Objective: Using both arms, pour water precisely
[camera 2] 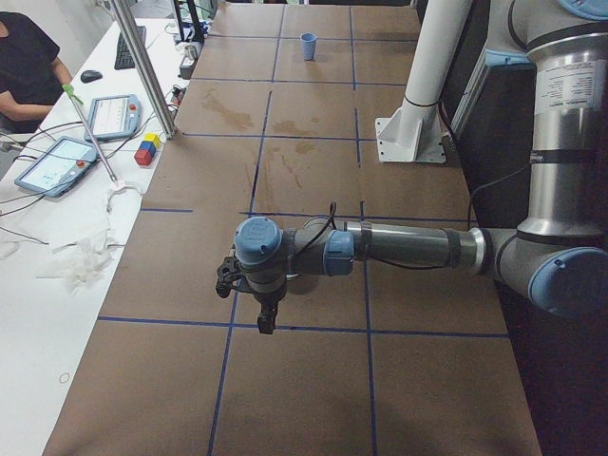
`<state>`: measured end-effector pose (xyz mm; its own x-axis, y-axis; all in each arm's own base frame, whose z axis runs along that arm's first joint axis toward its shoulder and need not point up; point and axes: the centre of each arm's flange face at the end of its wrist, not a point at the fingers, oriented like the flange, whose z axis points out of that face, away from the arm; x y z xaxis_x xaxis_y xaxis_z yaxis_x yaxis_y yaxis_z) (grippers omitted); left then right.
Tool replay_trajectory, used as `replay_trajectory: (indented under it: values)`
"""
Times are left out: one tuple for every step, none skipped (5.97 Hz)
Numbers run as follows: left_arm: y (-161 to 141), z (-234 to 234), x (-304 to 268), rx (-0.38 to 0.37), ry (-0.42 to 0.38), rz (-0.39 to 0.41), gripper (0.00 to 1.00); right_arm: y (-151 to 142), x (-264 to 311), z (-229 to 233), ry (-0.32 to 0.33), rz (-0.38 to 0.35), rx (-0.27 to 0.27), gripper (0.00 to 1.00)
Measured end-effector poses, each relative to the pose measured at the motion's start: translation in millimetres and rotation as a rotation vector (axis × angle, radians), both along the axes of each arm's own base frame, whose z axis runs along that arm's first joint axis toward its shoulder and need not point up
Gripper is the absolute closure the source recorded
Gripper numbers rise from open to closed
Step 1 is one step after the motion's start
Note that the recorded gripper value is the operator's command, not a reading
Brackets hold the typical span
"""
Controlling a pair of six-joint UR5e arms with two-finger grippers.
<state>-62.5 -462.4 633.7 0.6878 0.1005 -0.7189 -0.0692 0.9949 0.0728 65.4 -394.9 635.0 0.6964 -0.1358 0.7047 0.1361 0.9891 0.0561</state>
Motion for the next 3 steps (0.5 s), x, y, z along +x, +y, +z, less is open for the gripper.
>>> replay_trajectory:
  values:
    - [3.7, 1.0, -0.2, -0.003, 0.001, -0.003, 0.00, 0.1, 0.0, 3.2, 0.000, 0.001, -0.007, 0.00]
    - [9.7, 4.2, 0.1, -0.008, 0.004, -0.004, 0.00, 0.6, -0.1, 7.1, -0.001, 0.003, -0.018, 0.00]
    - [13.0, 5.4, 0.7, -0.012, 0.005, -0.003, 0.00, 1.1, -0.2, 10.7, -0.002, 0.005, -0.027, 0.00]
